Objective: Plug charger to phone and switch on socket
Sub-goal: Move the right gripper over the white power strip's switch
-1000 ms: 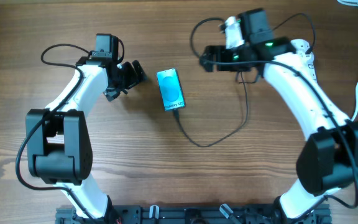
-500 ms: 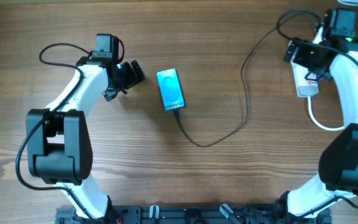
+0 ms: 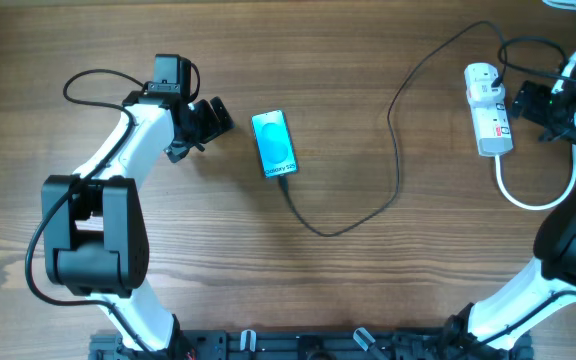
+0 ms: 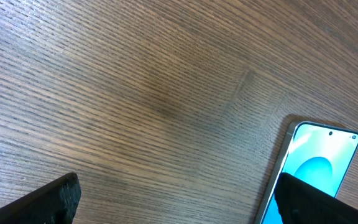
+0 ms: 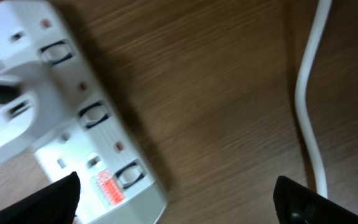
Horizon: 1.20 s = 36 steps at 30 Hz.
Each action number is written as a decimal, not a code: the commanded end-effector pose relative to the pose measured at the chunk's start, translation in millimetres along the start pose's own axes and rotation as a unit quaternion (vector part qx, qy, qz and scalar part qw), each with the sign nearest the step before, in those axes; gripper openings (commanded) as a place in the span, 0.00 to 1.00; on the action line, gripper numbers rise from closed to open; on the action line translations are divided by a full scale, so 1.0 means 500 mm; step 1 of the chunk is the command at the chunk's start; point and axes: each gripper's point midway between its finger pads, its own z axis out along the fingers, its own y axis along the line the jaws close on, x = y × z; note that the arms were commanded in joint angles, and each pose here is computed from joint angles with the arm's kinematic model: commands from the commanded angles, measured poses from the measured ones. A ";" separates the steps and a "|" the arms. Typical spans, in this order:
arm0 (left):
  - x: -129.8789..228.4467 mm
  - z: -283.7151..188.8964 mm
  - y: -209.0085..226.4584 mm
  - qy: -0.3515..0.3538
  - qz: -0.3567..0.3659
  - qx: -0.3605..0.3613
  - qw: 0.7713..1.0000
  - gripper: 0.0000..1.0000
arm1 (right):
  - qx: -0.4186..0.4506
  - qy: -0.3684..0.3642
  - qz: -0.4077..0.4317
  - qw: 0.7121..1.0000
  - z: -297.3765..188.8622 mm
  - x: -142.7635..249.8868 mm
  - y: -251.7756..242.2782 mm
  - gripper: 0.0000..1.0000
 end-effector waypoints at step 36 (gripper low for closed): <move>-0.009 -0.008 0.006 -0.011 0.003 -0.006 1.000 1.00 | -0.080 0.047 0.106 0.990 0.149 0.052 0.055 1.00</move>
